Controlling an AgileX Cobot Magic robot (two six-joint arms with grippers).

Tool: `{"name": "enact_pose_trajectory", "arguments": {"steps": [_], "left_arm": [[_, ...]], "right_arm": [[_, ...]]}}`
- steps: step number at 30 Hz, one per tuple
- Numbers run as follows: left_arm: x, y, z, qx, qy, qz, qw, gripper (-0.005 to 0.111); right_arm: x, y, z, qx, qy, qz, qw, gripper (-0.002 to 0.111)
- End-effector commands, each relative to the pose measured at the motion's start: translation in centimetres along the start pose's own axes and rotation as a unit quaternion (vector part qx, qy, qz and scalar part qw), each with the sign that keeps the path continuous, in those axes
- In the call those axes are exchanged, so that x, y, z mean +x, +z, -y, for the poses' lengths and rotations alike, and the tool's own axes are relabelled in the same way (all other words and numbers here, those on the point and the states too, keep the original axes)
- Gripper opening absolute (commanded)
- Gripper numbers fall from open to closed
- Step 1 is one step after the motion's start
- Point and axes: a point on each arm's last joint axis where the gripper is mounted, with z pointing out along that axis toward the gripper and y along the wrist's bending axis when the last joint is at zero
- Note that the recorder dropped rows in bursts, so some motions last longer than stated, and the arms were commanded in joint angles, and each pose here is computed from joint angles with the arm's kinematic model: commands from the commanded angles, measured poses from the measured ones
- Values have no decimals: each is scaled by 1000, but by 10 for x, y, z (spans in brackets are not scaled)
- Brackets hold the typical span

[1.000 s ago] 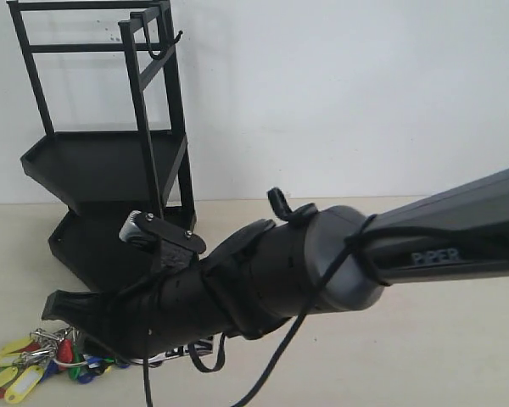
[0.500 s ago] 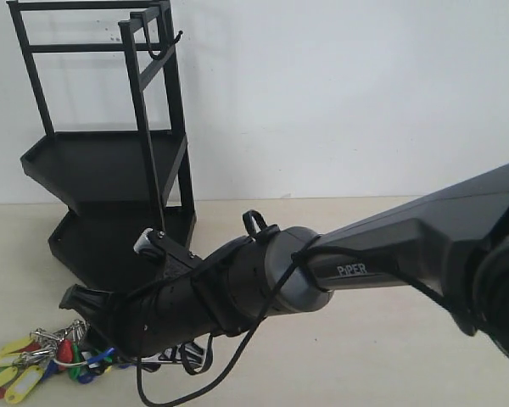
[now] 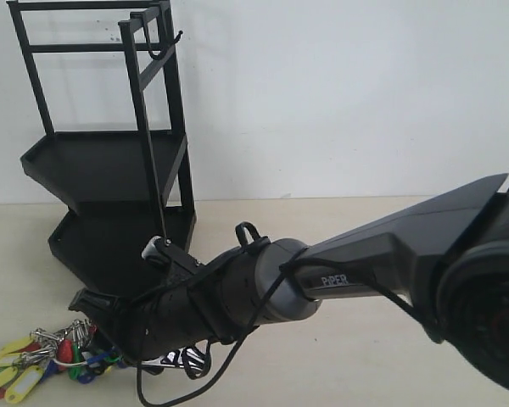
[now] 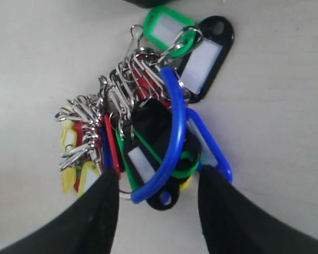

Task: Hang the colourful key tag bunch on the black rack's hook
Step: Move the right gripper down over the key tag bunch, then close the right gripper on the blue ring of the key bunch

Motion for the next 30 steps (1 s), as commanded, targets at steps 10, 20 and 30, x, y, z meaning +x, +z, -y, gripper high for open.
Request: {"name": "enact_pose_trajectory", "arguments": {"steps": [10,20,30], "left_arm": [[-1,0,0,-1,4,6,1000,4],[-1,0,0,-1,4,6,1000,4],[-1,0,0,-1,4,6,1000,4]], "right_arm": [[-7,7,0,0,9,16,1000,46],[-4,9,-2,4,13,22,1000,46],[-2,9,-3,6,18,27,999,46]]}}
